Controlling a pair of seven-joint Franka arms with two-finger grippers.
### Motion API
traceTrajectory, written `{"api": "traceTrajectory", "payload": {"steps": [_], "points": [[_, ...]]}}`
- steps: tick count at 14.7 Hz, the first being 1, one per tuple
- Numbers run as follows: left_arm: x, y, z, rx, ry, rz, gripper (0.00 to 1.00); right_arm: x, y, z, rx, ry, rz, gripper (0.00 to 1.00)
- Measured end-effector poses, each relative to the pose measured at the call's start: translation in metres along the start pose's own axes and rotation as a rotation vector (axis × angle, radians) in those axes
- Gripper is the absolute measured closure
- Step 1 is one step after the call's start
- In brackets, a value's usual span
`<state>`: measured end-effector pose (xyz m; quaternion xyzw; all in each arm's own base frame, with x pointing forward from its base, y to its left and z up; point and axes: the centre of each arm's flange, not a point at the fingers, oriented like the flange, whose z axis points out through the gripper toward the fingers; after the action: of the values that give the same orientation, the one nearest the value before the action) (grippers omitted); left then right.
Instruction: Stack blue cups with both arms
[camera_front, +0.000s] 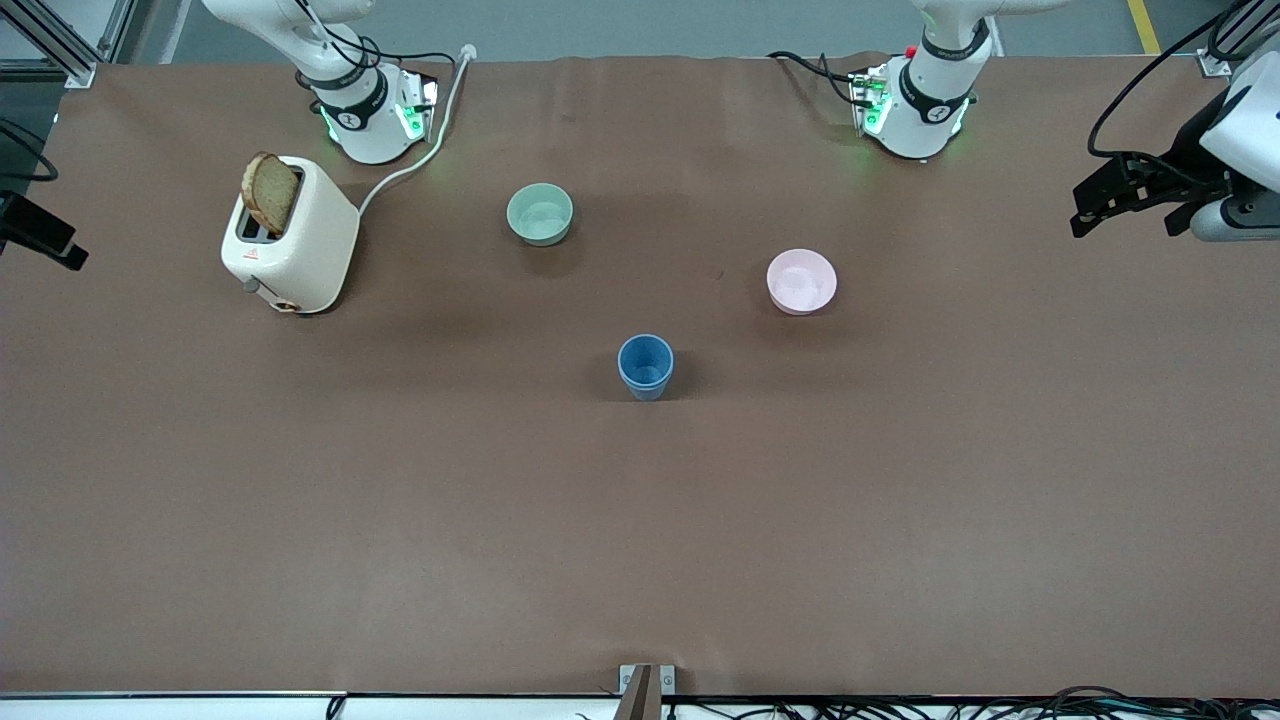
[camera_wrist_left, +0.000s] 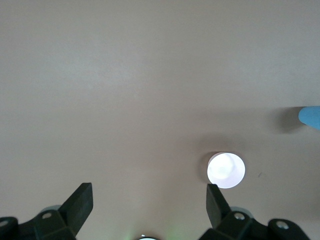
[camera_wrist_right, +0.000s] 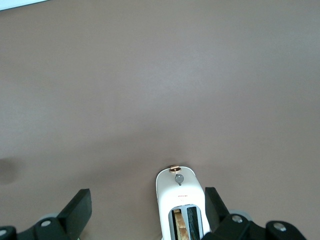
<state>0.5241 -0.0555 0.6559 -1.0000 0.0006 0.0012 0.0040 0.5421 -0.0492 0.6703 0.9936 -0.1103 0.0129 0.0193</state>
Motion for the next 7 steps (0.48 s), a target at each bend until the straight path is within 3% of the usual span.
{"api": "traceTrajectory", "payload": {"steps": [7], "points": [[0.0009,-0.0025,-0.0071,0.021,0.018,-0.002,0.00,0.0035,-0.0102,0.0037,0.003,0.015,-0.027,0.00]]}}
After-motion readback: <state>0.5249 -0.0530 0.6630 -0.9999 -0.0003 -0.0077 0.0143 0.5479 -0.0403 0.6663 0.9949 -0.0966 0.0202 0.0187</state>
